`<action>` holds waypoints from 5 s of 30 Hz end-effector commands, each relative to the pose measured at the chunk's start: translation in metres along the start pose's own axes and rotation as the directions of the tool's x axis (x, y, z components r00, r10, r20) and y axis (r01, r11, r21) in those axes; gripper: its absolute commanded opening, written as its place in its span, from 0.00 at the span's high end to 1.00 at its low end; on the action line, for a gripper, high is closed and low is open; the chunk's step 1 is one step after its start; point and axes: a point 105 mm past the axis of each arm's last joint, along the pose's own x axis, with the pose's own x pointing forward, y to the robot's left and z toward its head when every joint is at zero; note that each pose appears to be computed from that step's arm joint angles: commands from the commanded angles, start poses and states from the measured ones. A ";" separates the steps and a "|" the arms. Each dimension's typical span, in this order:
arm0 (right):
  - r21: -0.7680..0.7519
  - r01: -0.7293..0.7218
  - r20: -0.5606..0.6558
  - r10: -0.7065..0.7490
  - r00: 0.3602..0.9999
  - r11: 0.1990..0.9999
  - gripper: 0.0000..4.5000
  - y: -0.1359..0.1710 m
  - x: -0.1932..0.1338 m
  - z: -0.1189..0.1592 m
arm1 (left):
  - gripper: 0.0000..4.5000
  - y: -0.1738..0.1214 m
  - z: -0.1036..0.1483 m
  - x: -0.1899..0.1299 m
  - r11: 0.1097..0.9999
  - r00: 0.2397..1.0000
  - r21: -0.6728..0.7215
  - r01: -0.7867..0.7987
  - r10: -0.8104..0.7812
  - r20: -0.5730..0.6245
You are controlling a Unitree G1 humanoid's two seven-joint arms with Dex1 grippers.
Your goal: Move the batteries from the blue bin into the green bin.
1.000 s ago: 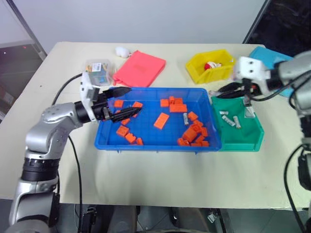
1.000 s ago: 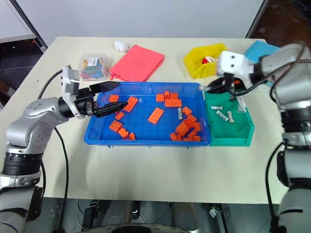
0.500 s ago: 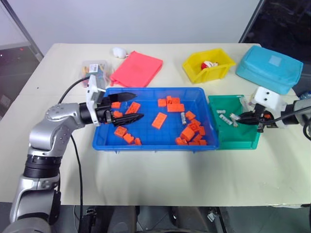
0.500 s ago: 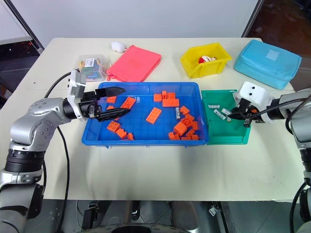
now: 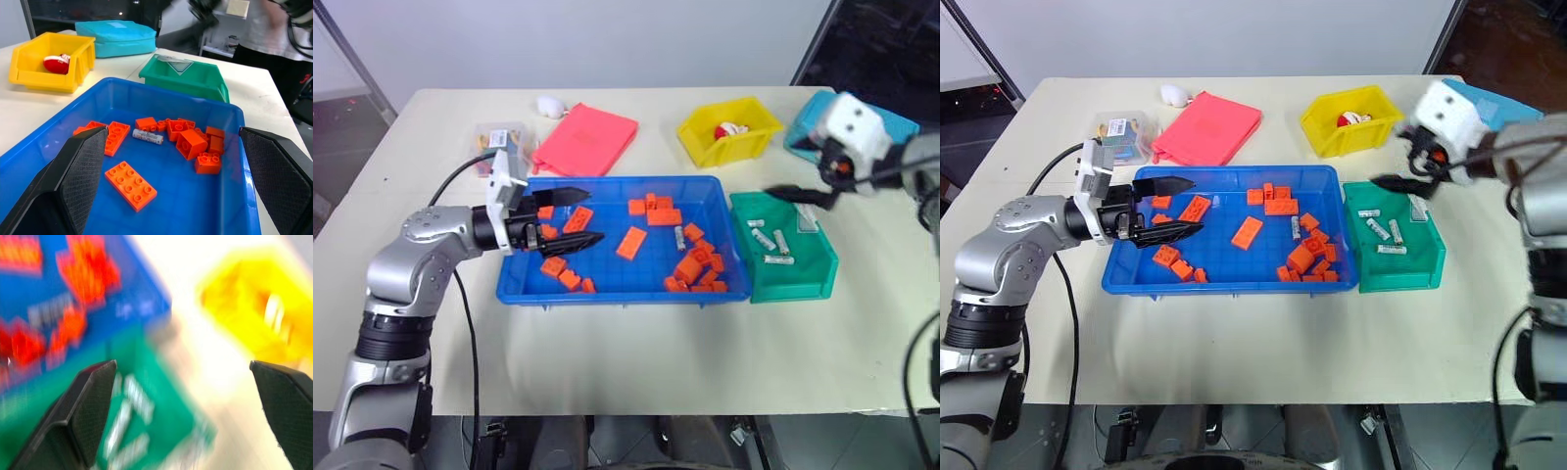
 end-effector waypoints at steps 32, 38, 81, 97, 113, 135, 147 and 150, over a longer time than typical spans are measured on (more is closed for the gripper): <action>-0.121 -0.493 -0.193 0.467 0.863 0.861 0.01 0.085 0.120 -0.051 | 0.00 -0.025 0.023 -0.007 0.997 0.998 0.060 -0.052 0.049 0.047; -0.120 -0.499 -0.225 0.466 0.856 0.858 0.01 0.082 0.118 -0.056 | 0.00 -0.024 0.024 -0.007 0.996 0.997 0.061 -0.059 0.056 0.048; -0.102 -0.598 -0.393 0.520 0.759 0.795 0.01 0.092 0.112 -0.068 | 0.00 -0.018 0.017 0.000 0.992 0.991 0.059 -0.110 0.105 0.079; -0.146 -0.597 -0.346 0.525 0.778 0.789 0.74 0.104 0.127 -0.056 | 0.00 -0.016 0.017 0.001 0.990 0.989 0.066 -0.124 0.117 0.094; -0.182 -0.554 -0.333 0.479 0.812 0.812 0.69 0.094 0.126 -0.050 | 0.00 -0.014 0.016 -0.001 0.989 0.987 0.063 -0.137 0.130 0.095; -0.108 -0.480 -0.417 0.398 0.817 0.871 0.01 0.076 0.122 -0.075 | 0.00 -0.014 0.014 0.001 0.989 0.987 0.065 -0.134 0.128 0.094; -0.005 -0.563 -0.382 0.519 0.765 0.826 0.01 0.100 0.116 -0.074 | 0.00 -0.011 0.013 0.004 0.987 0.985 0.075 -0.143 0.135 0.104; -0.004 -0.548 -0.385 0.505 0.773 0.836 0.01 0.099 0.119 -0.076 | 0.00 -0.011 0.013 0.004 0.986 0.985 0.077 -0.146 0.138 0.108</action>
